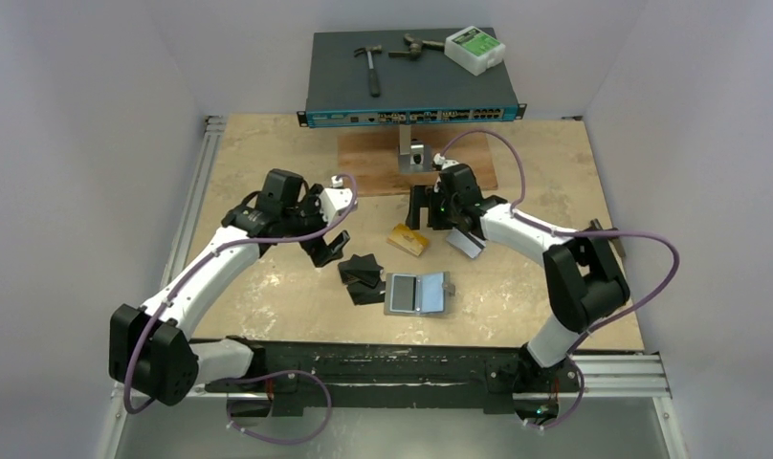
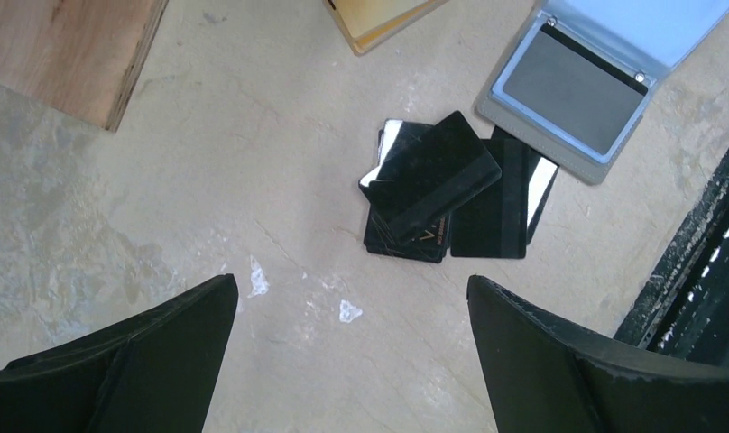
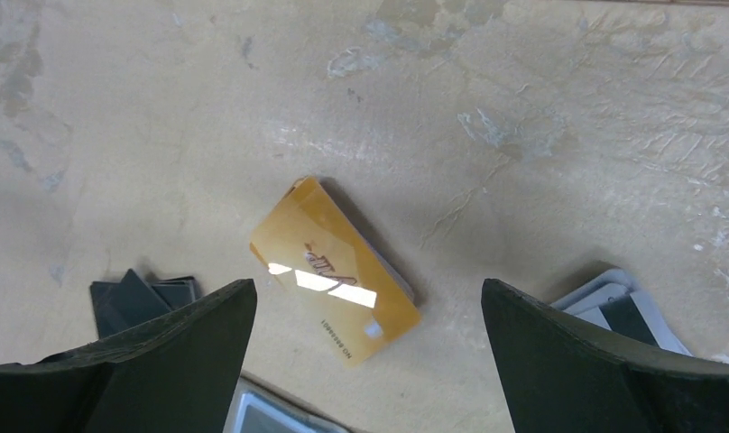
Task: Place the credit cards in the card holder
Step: Pick up the credit card from the center of the board.
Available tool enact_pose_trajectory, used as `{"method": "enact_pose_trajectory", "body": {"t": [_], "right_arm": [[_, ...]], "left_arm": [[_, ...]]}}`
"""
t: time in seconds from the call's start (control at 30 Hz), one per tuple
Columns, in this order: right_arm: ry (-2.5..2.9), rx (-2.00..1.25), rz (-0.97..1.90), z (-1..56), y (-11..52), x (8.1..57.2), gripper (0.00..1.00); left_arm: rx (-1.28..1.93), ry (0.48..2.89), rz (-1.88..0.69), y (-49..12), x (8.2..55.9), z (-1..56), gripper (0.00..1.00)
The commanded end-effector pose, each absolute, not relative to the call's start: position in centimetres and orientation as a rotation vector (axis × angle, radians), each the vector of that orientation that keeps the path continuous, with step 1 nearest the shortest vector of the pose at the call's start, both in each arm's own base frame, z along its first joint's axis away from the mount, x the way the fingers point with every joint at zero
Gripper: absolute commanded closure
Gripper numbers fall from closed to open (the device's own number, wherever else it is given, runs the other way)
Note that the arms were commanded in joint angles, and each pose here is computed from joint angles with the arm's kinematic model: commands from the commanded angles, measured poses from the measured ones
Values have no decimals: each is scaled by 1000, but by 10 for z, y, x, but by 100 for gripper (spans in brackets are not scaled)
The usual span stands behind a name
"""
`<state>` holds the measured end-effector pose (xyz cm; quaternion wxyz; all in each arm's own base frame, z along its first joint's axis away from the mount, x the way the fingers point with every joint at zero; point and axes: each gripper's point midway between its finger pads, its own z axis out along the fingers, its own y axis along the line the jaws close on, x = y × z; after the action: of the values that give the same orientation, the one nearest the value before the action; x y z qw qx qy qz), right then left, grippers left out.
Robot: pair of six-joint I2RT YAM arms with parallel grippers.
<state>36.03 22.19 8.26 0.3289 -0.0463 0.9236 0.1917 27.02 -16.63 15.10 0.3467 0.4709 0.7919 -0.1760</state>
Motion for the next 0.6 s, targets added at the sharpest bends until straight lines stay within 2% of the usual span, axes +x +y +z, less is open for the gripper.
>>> {"method": "enact_pose_trajectory", "body": {"t": [0.0,0.23,0.57], "right_arm": [[2401,-154,455,69,224,379,5],[2427,-170,452,49,237,394,11],[2471,-228,341,24,248,372,15]], "left_arm": [[1210,1949,-508,-187,293,165,0],[1240,1938,-518,-205,305,150,1],[1284,1948,-526,-220,302,132,2]]}}
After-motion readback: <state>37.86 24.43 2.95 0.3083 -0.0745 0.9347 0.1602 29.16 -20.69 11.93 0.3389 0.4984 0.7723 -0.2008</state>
